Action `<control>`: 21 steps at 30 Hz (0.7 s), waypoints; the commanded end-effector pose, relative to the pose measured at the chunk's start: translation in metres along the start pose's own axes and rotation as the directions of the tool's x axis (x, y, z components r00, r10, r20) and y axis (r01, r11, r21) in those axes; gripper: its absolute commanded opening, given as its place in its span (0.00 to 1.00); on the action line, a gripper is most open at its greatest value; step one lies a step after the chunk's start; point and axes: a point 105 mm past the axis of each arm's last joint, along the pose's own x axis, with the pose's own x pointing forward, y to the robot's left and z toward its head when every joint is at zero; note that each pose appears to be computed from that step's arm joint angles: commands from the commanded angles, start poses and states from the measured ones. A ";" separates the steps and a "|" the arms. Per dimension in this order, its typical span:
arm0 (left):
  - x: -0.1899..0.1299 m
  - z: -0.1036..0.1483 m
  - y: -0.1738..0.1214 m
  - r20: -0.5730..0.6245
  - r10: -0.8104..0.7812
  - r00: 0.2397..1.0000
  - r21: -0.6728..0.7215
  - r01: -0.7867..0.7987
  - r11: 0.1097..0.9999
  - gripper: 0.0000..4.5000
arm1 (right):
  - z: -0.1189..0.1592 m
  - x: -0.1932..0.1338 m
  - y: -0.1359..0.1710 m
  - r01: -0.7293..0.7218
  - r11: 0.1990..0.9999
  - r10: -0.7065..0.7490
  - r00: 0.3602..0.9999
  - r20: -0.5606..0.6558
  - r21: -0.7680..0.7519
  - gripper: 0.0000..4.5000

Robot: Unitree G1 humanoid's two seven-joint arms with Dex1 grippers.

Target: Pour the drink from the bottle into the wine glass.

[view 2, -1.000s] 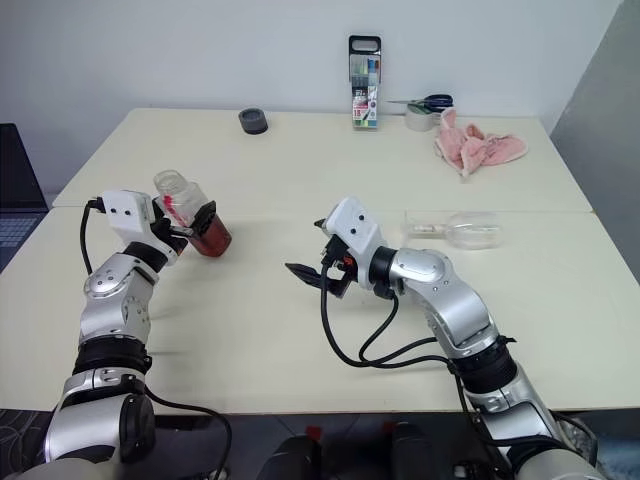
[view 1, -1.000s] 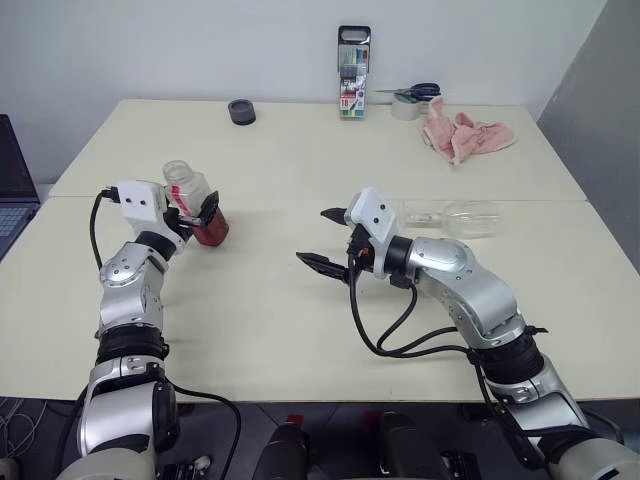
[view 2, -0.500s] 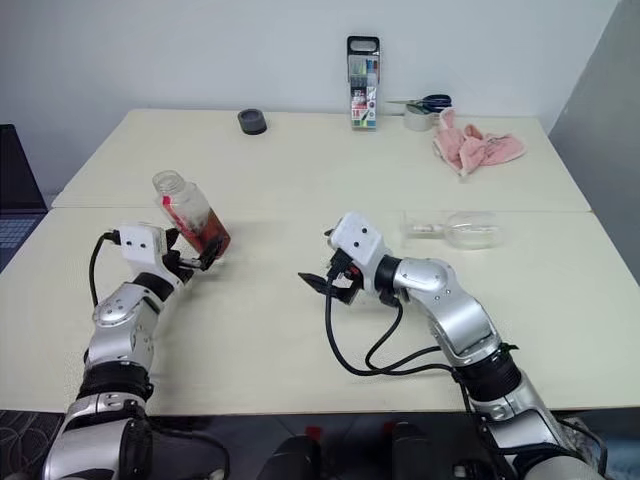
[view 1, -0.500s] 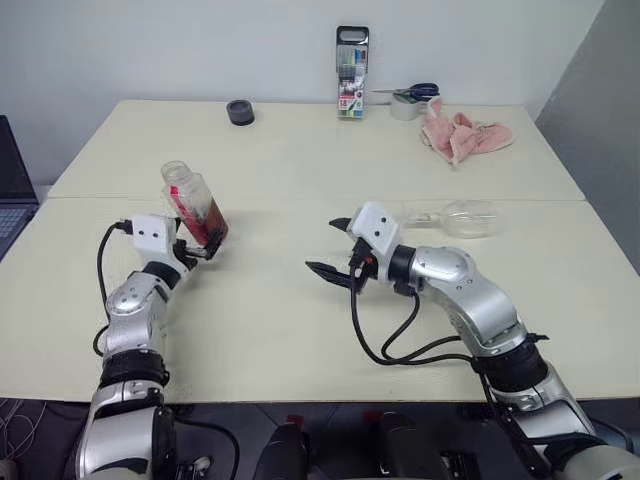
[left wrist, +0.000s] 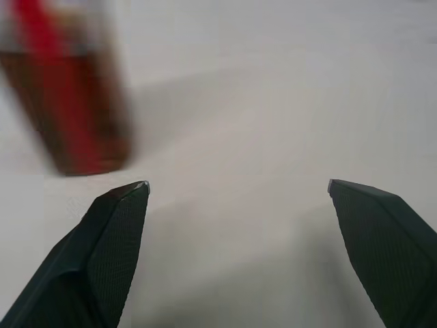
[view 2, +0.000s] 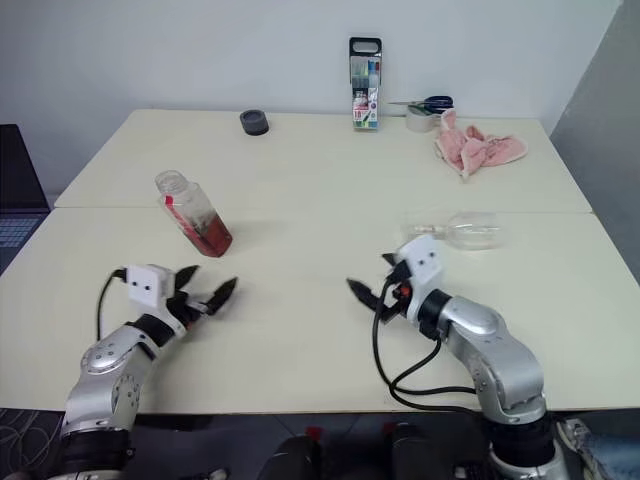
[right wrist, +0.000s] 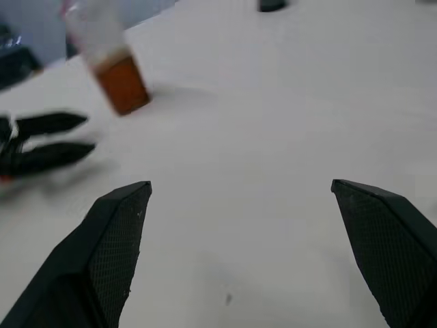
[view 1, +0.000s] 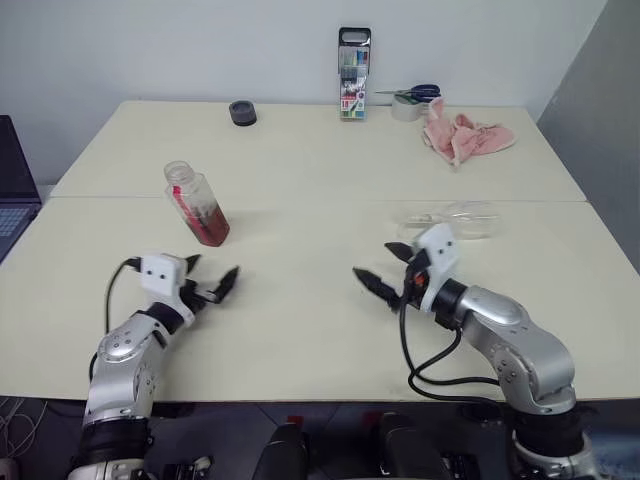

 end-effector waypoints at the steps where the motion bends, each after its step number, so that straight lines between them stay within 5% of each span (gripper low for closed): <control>1: 0.007 0.023 -0.032 0.007 -0.211 0.977 0.063 0.211 0.976 0.99 | 0.010 -0.004 -0.016 0.105 0.981 -0.114 0.992 0.048 0.161 1.00; 8: 0.015 0.055 -0.056 -0.043 -0.495 0.868 0.180 0.494 0.851 0.99 | 0.018 0.017 -0.048 0.166 0.780 -0.281 0.954 0.101 0.604 1.00; 21: 0.030 0.077 -0.049 -0.069 -0.585 0.808 0.251 0.581 0.774 0.99 | 0.026 0.063 -0.069 0.114 0.568 -0.346 0.932 0.111 0.815 1.00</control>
